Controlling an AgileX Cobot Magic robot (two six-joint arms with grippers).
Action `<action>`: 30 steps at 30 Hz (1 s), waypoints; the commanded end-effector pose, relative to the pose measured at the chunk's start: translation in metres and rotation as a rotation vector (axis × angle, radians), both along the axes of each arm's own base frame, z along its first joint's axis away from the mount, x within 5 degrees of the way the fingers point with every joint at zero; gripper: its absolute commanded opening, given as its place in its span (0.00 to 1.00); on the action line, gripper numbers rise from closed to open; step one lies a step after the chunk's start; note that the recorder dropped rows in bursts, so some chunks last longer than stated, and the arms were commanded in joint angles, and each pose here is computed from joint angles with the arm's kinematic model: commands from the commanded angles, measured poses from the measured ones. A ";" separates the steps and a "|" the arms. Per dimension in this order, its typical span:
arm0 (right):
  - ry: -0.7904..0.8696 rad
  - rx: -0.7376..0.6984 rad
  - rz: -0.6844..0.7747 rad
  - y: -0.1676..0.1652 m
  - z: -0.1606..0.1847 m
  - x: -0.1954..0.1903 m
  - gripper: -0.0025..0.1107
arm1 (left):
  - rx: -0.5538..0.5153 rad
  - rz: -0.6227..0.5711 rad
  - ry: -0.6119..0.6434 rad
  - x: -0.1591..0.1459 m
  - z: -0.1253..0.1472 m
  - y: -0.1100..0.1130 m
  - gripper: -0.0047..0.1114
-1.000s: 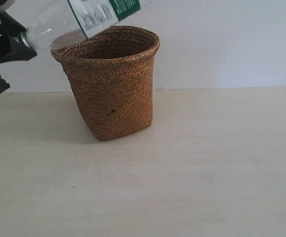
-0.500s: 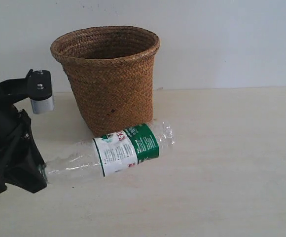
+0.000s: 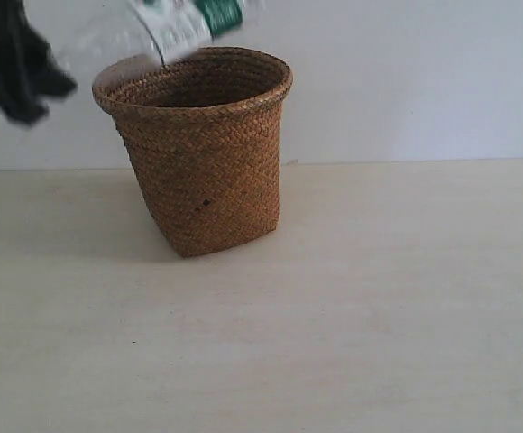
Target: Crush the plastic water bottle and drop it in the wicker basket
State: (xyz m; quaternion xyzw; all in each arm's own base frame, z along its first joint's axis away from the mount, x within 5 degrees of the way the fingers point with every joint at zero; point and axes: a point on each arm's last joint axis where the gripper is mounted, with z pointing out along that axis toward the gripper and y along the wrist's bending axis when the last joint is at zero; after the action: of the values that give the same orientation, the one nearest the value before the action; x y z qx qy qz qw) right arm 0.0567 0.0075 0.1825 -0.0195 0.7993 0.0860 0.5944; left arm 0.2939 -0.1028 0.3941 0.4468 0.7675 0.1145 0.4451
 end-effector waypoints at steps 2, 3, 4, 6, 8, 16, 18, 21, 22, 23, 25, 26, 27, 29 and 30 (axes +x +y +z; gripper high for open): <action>-0.006 -0.011 -0.005 0.000 -0.001 0.000 0.02 | -0.225 0.194 -0.112 0.017 0.058 0.003 0.98; -0.006 -0.011 -0.005 0.000 -0.001 0.000 0.02 | -0.214 0.204 -0.055 0.017 0.053 0.002 0.98; -0.006 -0.011 -0.005 0.000 -0.001 0.000 0.02 | -0.168 0.203 -0.011 0.017 0.048 0.003 0.98; -0.006 -0.011 -0.005 0.000 -0.001 0.000 0.02 | -0.107 0.216 0.072 0.013 0.041 0.006 0.98; -0.006 -0.011 -0.005 0.000 -0.001 0.000 0.02 | -0.036 0.246 0.180 0.006 0.032 0.011 0.98; -0.006 -0.011 -0.005 0.000 -0.001 0.000 0.02 | -0.038 0.288 0.354 -0.010 0.021 0.014 0.98; -0.006 -0.011 -0.005 0.000 -0.001 0.000 0.02 | -0.037 0.272 0.376 -0.014 0.016 0.013 0.98; -0.006 -0.011 -0.005 0.000 -0.001 0.000 0.02 | -0.028 0.307 0.414 -0.015 0.003 0.015 0.93; -0.006 -0.011 -0.005 0.000 -0.001 0.000 0.02 | -0.027 0.321 0.433 -0.015 -0.003 0.015 0.87; -0.006 -0.011 -0.005 0.000 -0.001 0.000 0.02 | -0.013 0.324 0.448 -0.015 -0.008 0.016 0.78; -0.006 -0.011 -0.005 0.000 -0.001 0.000 0.02 | 0.002 0.334 0.477 -0.016 -0.018 0.016 0.51; -0.006 -0.011 -0.005 0.000 -0.001 0.000 0.02 | -0.001 0.334 0.501 -0.017 -0.024 0.015 0.32; -0.006 -0.011 -0.005 0.000 -0.001 0.000 0.02 | -0.010 0.332 0.519 -0.019 -0.027 0.015 0.11; -0.006 -0.011 -0.005 0.000 -0.001 0.000 0.02 | -0.070 0.364 0.561 -0.022 -0.033 0.012 0.10; -0.006 -0.011 -0.005 0.000 -0.001 0.000 0.02 | -0.109 0.376 0.583 -0.025 -0.035 0.011 0.09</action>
State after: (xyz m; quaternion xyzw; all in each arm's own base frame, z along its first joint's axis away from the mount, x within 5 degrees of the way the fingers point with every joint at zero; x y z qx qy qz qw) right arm 0.0567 0.0075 0.1825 -0.0195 0.7993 0.0860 0.5944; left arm 0.2770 -0.0893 0.3616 0.3245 0.9215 0.0605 0.2046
